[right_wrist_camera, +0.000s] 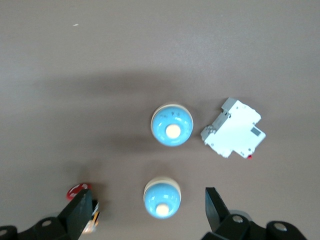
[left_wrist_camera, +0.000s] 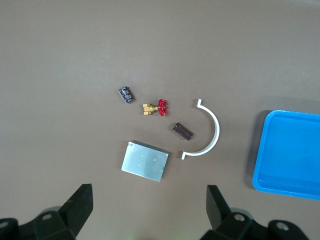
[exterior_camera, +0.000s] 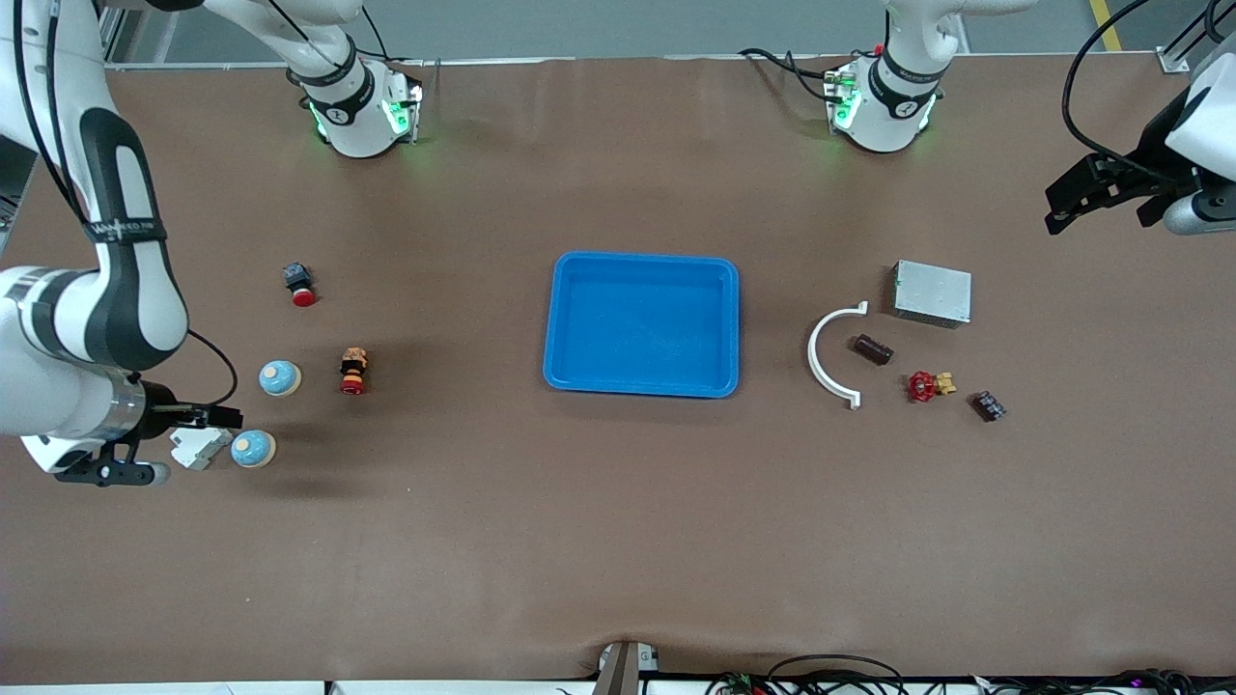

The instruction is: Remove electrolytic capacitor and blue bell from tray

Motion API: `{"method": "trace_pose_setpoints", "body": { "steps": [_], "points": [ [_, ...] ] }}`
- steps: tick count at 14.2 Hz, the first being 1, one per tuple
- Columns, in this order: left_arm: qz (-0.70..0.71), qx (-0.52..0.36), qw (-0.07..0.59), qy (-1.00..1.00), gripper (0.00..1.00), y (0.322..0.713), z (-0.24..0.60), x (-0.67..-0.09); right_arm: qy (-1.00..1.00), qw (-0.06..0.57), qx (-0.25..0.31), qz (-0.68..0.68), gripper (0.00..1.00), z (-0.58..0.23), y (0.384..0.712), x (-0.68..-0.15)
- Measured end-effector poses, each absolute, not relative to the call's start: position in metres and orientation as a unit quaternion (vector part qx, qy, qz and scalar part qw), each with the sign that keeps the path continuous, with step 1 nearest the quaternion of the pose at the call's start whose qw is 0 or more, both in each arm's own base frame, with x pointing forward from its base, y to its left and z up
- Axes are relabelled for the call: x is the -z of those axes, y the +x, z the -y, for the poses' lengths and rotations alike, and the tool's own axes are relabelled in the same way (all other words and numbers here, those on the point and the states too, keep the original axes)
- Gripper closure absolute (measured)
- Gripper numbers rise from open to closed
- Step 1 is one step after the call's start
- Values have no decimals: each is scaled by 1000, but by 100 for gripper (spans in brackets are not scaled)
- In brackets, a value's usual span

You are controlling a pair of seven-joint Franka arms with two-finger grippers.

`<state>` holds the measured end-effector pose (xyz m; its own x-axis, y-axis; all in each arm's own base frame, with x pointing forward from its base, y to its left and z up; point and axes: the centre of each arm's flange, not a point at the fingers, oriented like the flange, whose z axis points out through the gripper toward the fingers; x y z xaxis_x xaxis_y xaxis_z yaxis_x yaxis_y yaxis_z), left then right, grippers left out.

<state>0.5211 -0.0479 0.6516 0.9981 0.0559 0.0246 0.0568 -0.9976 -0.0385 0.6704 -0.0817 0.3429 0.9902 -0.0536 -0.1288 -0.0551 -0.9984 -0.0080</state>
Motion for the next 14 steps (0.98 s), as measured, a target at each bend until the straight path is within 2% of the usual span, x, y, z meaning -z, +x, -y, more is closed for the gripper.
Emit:
{"method": "trace_pose_setpoints", "body": {
  "steps": [7, 11, 14],
  "points": [
    [28, 12, 19, -999, 0, 521, 48, -652, -997, 6, -68, -44, 0, 63, 653, -440],
    [28, 13, 19, -999, 0, 521, 48, -652, -998, 5, -34, -49, 0, 53, 631, -514],
    [28, 13, 19, -999, 0, 521, 48, -652, -998, 6, -21, -51, 0, 52, 614, -550]
  ]
}}
